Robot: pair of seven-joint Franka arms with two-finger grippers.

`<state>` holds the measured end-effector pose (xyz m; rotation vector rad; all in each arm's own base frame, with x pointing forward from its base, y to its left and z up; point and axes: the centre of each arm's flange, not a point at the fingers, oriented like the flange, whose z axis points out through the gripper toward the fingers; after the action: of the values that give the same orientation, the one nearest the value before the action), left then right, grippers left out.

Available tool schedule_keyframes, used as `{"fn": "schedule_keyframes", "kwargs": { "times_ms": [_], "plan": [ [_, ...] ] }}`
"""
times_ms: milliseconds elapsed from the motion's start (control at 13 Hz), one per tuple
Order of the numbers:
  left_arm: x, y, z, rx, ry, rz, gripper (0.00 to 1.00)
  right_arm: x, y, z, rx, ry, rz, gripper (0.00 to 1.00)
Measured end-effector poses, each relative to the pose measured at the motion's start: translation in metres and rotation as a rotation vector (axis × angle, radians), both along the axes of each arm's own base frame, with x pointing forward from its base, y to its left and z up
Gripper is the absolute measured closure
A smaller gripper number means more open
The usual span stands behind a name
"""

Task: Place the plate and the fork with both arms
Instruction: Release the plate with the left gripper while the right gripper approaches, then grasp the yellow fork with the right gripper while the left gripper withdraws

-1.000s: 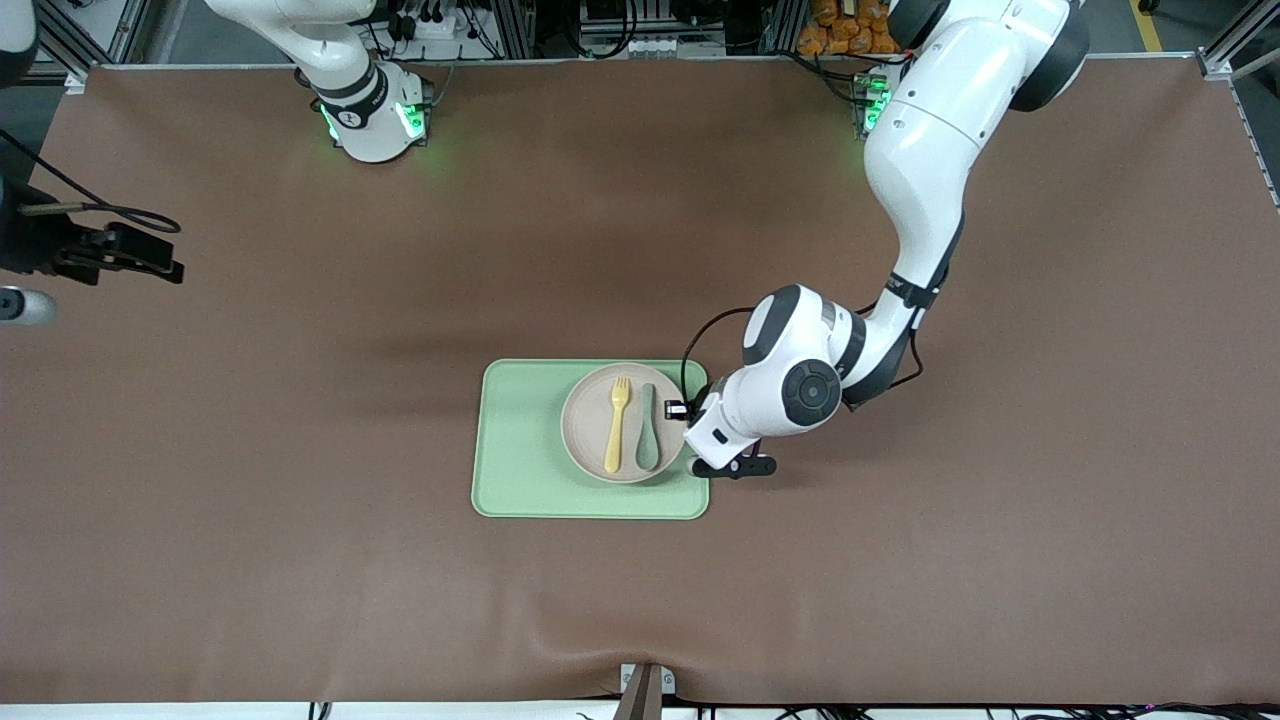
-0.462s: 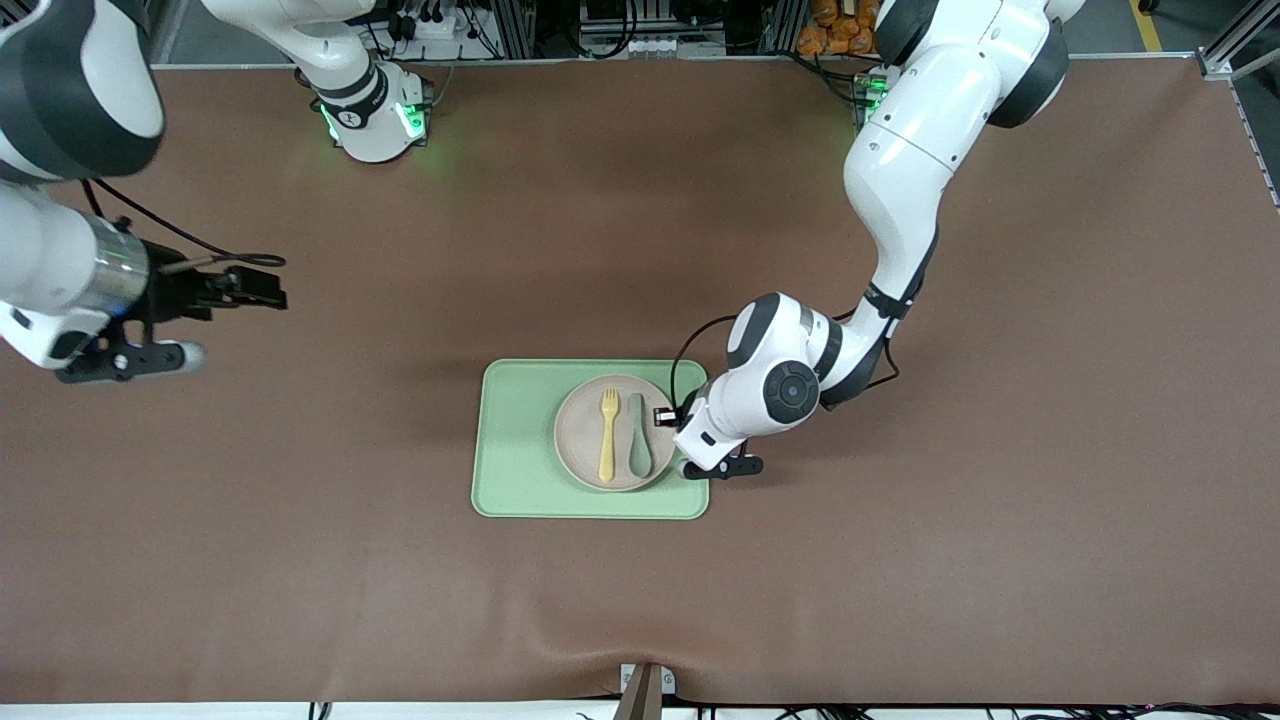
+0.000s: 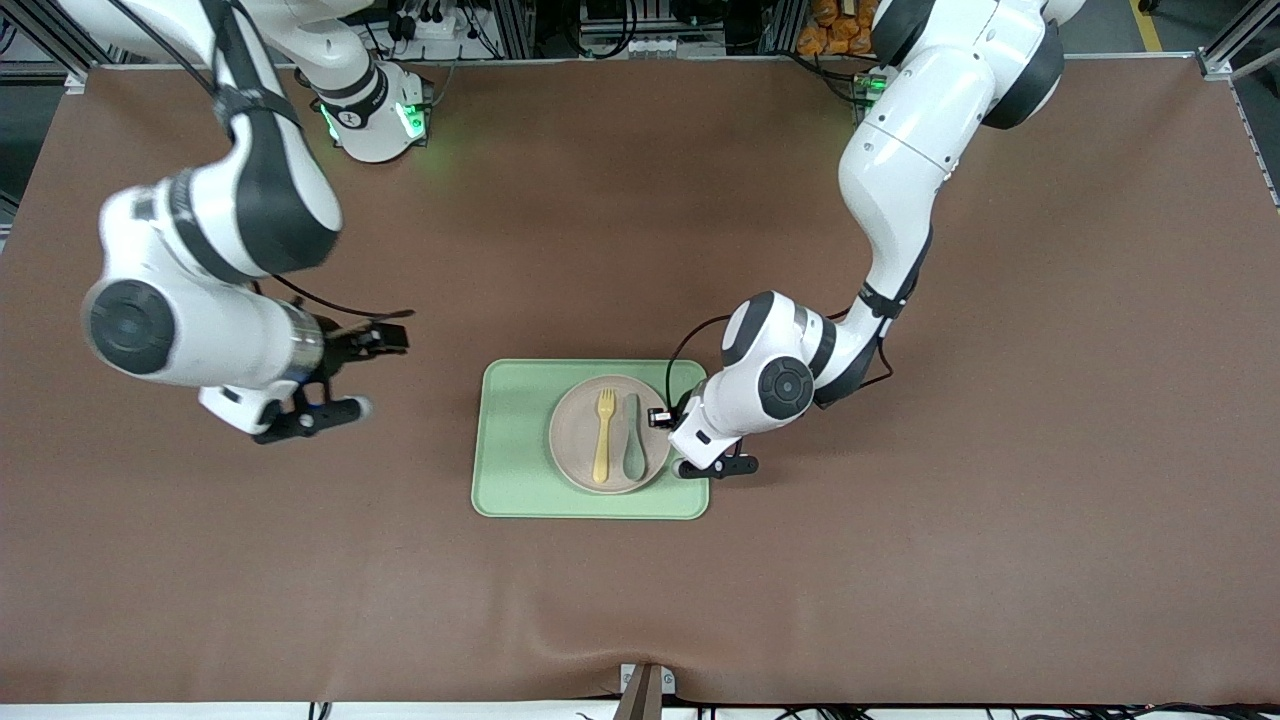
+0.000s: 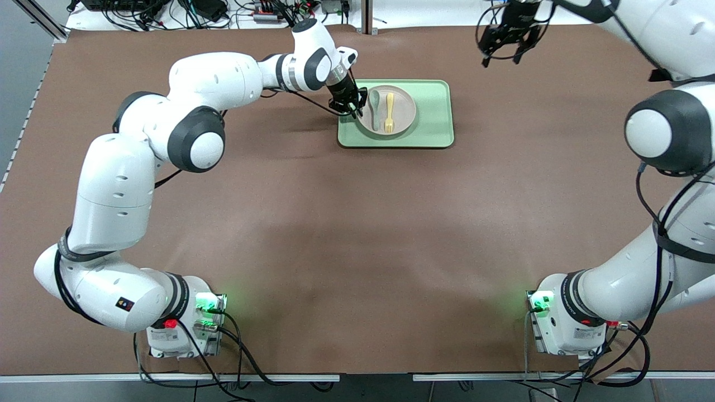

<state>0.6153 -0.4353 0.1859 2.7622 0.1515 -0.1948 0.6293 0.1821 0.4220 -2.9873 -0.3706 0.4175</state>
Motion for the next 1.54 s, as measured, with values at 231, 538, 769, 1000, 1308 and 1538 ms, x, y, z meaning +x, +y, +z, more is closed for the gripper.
{"fn": "schedule_keyframes", "kwargs": {
  "times_ms": [231,538,769,1000,1308,1538],
  "plan": [
    [0.008,-0.003,0.018,-0.010,-0.003,0.055,0.34,0.007,0.020,-0.035,0.016,-0.002,0.009,0.00],
    [0.023,0.013,0.086,-0.002,-0.003,0.092,0.00,0.003,0.077,-0.061,0.010,-0.050,0.001,0.00],
    [0.039,0.049,0.164,0.027,-0.058,0.108,0.00,0.004,0.109,-0.084,0.007,-0.107,-0.063,0.00],
    [0.050,0.095,0.205,0.104,-0.081,0.121,0.00,0.000,0.149,-0.117,0.012,-0.166,-0.127,0.00],
    [0.072,0.168,0.220,0.127,-0.081,0.112,0.00,-0.022,0.203,-0.149,-0.003,-0.179,-0.222,0.01],
    [0.086,0.224,0.226,0.152,-0.091,0.087,0.00,-0.026,0.217,-0.169,0.008,-0.205,-0.239,0.21]
  ]
}}
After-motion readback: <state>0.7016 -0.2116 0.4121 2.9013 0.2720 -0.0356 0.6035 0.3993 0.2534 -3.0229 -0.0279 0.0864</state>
